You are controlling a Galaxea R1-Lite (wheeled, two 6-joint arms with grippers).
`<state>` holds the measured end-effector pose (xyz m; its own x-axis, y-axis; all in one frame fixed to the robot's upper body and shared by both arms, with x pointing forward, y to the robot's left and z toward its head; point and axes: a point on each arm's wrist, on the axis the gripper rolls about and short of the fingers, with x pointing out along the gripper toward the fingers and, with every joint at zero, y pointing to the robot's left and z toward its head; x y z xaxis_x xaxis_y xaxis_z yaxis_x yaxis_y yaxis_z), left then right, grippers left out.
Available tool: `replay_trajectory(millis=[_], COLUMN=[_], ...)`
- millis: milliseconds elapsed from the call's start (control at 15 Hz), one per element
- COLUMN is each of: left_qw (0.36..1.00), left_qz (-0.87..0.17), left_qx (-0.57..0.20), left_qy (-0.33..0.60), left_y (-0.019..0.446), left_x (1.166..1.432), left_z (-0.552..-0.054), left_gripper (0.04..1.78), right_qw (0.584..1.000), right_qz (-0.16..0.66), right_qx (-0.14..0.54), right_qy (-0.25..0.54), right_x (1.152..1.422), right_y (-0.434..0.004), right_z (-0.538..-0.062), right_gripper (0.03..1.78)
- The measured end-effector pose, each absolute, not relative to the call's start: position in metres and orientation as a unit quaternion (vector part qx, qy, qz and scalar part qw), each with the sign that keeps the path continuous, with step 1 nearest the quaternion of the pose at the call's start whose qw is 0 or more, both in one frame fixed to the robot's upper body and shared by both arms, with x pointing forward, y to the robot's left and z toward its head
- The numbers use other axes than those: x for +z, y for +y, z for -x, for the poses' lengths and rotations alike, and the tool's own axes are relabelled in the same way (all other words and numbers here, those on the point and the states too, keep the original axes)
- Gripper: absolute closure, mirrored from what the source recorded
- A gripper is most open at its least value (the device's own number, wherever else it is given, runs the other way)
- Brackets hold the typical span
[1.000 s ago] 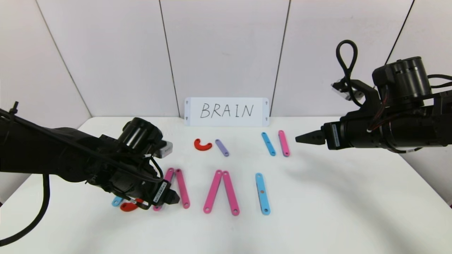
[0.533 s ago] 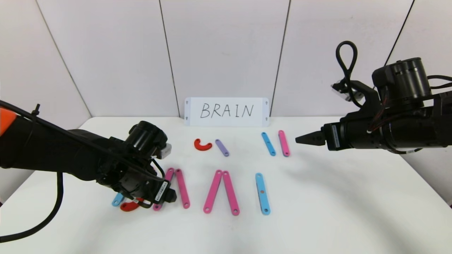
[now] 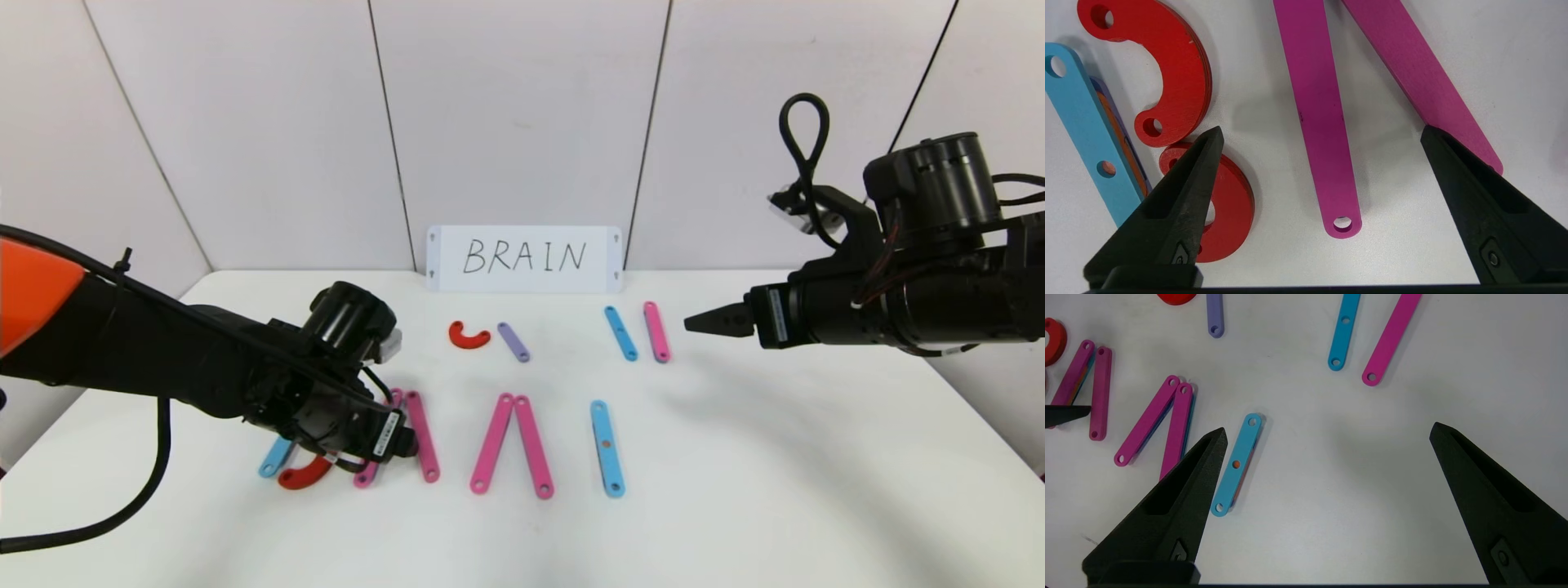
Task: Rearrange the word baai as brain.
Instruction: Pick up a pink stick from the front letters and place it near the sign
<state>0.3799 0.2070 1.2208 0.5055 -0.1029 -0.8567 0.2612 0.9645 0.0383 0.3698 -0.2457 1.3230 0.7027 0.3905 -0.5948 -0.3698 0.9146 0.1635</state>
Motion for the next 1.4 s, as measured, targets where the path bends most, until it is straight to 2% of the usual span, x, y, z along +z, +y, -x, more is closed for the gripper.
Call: replay_trajectory(millis=[200, 467, 600, 667, 1000, 1400], left_qw=[0.865, 0.864, 0.863, 0.863, 0.867, 0.908], left_qz=[-0.080, -0.081, -0.081, -0.081, -0.072, -0.034], left_qx=[-0.106, -0.107, -0.106, -0.106, -0.103, -0.098], left_qy=[0.483, 0.486, 0.487, 0.487, 0.481, 0.406], left_y=[0.206, 0.206, 0.206, 0.206, 0.206, 0.206], left_x=[1.218, 1.216, 1.216, 1.216, 1.219, 1.259], left_z=[-0.382, -0.382, -0.382, -0.382, -0.382, -0.402], left_gripper=[0.46, 1.17, 1.46, 1.51, 1.52, 1.52], right_qw=[0.923, 0.922, 0.922, 0.922, 0.922, 0.920], right_qz=[-0.016, -0.016, -0.015, -0.015, -0.015, -0.014], right_qx=[0.206, 0.205, 0.205, 0.205, 0.205, 0.207], right_qy=[0.326, 0.327, 0.328, 0.328, 0.329, 0.332], right_x=[1.323, 1.322, 1.322, 1.322, 1.321, 1.320], right_y=[-0.246, -0.246, -0.246, -0.246, -0.246, -0.244], right_z=[-0.369, -0.369, -0.369, -0.369, -0.369, -0.369], right_gripper=[0.08, 0.08, 0.08, 0.08, 0.08, 0.08])
